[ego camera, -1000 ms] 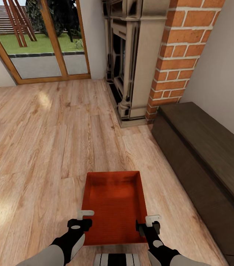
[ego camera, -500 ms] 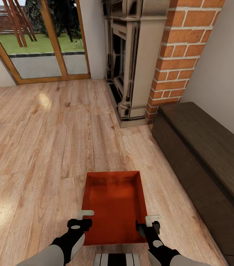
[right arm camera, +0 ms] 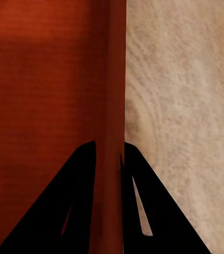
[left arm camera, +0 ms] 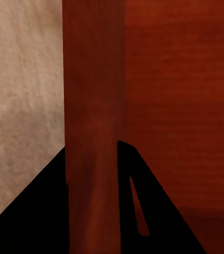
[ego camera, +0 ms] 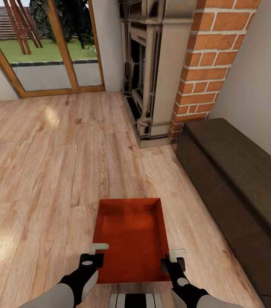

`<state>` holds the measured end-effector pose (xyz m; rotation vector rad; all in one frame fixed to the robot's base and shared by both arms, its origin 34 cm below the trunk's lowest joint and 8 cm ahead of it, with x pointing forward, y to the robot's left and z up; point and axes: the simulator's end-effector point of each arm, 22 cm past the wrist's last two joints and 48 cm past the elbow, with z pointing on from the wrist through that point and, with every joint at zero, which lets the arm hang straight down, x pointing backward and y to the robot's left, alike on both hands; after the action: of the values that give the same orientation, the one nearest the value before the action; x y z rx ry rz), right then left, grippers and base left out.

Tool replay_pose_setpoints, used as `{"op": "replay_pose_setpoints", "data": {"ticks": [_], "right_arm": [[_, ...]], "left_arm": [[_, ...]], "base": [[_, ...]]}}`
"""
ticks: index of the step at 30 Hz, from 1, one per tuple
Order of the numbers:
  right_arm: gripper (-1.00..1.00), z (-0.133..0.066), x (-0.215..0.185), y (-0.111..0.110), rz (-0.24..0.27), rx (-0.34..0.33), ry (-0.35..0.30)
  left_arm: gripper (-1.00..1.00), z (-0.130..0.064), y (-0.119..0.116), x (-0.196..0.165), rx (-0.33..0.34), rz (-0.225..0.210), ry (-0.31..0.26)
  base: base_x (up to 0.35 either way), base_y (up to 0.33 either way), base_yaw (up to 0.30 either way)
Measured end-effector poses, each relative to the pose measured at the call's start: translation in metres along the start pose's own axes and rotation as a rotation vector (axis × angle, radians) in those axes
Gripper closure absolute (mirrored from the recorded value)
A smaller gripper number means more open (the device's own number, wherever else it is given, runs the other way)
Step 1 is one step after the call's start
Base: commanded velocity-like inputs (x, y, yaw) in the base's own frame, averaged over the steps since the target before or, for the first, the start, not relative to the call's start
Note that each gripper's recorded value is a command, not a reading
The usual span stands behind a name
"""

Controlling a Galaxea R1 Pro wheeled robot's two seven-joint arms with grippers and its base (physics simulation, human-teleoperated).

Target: Move the two storage containers from the living room to the garage. In the garage, place one container on the floor and stack the other container on top of it (either order is fine).

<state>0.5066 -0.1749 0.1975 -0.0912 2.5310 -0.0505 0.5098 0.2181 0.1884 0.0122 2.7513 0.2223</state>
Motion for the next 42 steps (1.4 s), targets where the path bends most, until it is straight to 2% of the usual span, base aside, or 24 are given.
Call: {"op": "replay_pose_setpoints", "data": {"ticks": [6,42], "right_arm": [[1.00,0.000,0.000,0.000,0.001,0.000,0.000],[1.00,-0.054,-0.057,-0.005,0.000,0.001,0.007]], "left_arm": [[1.00,0.000,0.000,0.000,-0.002,0.000,0.000],[1.00,-0.065,0.012,-0.043,-0.001,0.003,0.009]], "base": [[0.000,0.000,0.000],[0.000,0.000,0.000]]}}
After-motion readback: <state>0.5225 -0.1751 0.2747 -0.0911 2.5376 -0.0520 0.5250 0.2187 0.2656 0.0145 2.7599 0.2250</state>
